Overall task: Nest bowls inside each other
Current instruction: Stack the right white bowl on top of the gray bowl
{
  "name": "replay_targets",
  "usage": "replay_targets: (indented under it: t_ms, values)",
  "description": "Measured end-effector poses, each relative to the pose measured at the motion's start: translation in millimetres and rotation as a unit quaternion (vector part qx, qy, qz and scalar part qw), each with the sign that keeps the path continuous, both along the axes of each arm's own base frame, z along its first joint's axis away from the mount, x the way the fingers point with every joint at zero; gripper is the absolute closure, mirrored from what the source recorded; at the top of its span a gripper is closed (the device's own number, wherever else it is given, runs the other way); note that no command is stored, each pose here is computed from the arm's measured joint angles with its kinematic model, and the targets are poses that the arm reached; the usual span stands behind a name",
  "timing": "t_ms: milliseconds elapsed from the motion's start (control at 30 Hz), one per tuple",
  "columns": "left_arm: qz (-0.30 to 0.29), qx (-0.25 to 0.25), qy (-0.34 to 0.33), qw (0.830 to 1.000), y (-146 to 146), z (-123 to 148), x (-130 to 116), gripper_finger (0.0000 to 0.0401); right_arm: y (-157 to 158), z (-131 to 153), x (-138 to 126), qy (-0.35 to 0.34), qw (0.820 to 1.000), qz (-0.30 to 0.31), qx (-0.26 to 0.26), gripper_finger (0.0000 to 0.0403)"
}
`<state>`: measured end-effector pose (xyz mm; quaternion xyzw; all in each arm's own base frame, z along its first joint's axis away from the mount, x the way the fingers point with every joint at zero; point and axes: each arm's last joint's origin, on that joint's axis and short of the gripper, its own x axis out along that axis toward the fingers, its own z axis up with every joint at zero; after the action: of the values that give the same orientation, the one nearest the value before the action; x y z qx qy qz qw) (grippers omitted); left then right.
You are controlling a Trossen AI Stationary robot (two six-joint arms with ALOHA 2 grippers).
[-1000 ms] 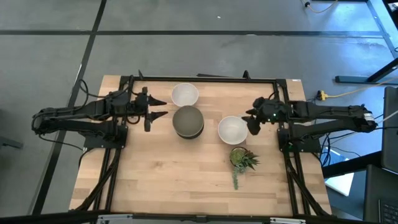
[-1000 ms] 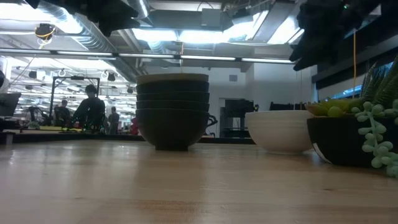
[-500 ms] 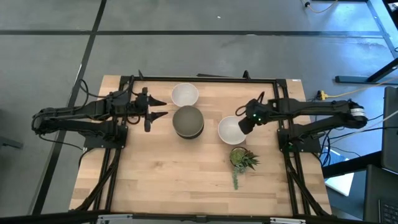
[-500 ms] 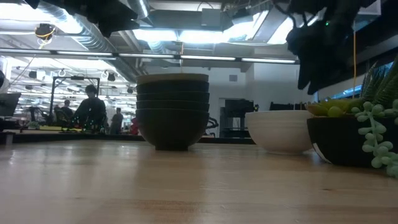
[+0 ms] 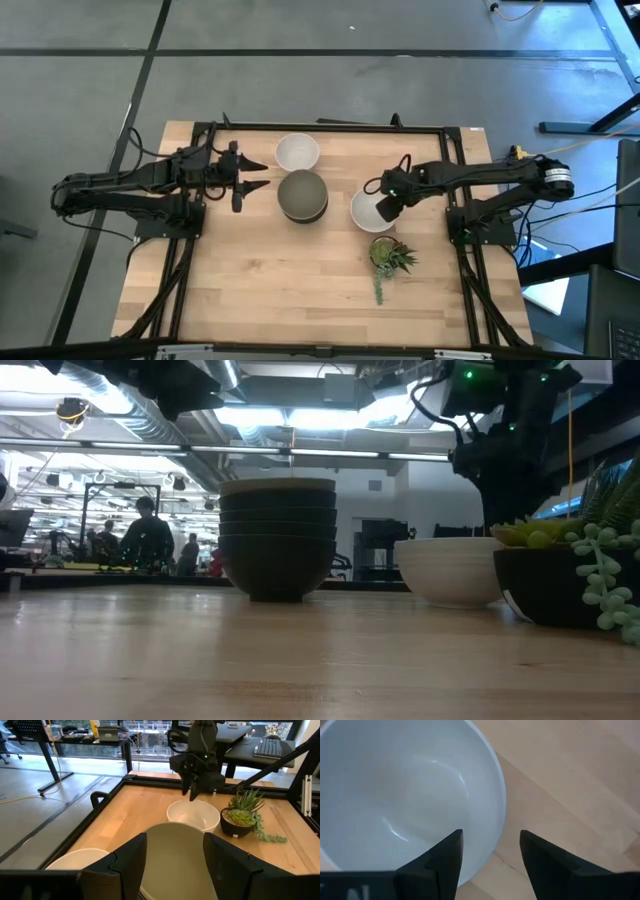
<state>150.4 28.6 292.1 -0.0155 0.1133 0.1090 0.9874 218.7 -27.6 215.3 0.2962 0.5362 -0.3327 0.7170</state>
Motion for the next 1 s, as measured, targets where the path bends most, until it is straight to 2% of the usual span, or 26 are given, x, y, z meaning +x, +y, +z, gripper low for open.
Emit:
replay_targets:
  t_ms: [533, 733, 833, 1000]
  values:
    - [0.000, -0.002, 0.009, 1.000, 0, -2, 0, 0.0211, -1, -14, 8, 0.034, 0.999, 0.000, 0.004, 0.0205]
    - [-0.001, -0.003, 0.009, 1.000, 0, -2, 0, 0.0211, 0, -17, 10, 0.017, 1.000, 0.002, 0.013, 0.0206]
    - [-0.001, -0.003, 0.009, 1.000, 0, -2, 0, 0.0211, 0, -19, 12, 0.016, 1.000, 0.003, 0.016, 0.0219]
    - [-0.001, -0.004, 0.011, 1.000, 0, -2, 0, 0.0211, 0, -19, 12, 0.015, 1.000, 0.004, 0.018, 0.0270]
